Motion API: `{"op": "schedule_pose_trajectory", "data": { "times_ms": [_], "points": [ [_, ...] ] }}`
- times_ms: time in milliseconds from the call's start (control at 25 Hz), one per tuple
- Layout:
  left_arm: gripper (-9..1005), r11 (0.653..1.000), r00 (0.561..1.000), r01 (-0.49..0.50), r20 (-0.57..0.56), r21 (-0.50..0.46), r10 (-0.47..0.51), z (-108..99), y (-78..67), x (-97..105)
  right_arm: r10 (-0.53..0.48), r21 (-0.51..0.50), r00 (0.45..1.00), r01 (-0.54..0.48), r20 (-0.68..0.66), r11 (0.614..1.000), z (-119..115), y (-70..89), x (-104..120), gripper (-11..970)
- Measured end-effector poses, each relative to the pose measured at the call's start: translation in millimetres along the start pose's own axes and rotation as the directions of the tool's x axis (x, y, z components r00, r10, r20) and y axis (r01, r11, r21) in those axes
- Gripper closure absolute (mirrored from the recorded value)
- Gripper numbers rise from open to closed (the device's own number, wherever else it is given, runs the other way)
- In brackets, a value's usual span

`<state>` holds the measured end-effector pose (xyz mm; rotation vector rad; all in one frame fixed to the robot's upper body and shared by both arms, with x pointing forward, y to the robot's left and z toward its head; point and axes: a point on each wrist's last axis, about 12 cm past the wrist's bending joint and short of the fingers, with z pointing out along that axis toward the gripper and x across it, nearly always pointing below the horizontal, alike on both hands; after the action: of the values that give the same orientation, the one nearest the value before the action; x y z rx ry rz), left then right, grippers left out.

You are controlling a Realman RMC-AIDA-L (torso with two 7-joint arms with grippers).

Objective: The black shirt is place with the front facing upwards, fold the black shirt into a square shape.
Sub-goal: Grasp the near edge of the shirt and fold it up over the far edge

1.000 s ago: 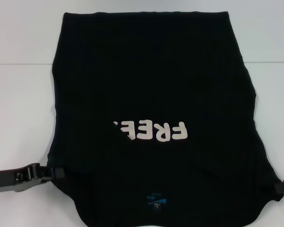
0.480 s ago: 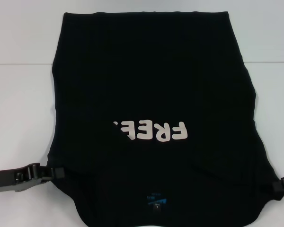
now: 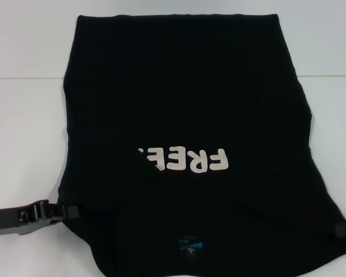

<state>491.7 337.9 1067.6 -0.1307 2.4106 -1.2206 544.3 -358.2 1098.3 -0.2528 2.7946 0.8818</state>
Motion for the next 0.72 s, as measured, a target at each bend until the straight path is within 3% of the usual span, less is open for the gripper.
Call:
{"op": "schedule_pose_trajectory", "data": {
  "times_ms": [160, 400, 720],
  "points": [
    [976, 1.000, 1.000, 0.000, 0.000, 0.001, 0.000, 0, -0.1, 0, 0.008, 0.010, 1.000, -0.008, 0.000, 1.000, -4, -3.7, 2, 513],
    [975, 1.000, 1.000, 0.001, 0.001, 0.000, -0.001, 0, 0.0, 0, 0.008, 0.016, 1.000, -0.008, -0.003, 1.000, -1, -4.3, 3, 470],
    [976, 1.000, 1.000, 0.001, 0.003, 0.004, -0.001, 1, -0.4, 0, -0.004, 0.012, 1.000, 0.004, -0.014, 1.000, 7, -0.1, 2, 498]
  ]
}}
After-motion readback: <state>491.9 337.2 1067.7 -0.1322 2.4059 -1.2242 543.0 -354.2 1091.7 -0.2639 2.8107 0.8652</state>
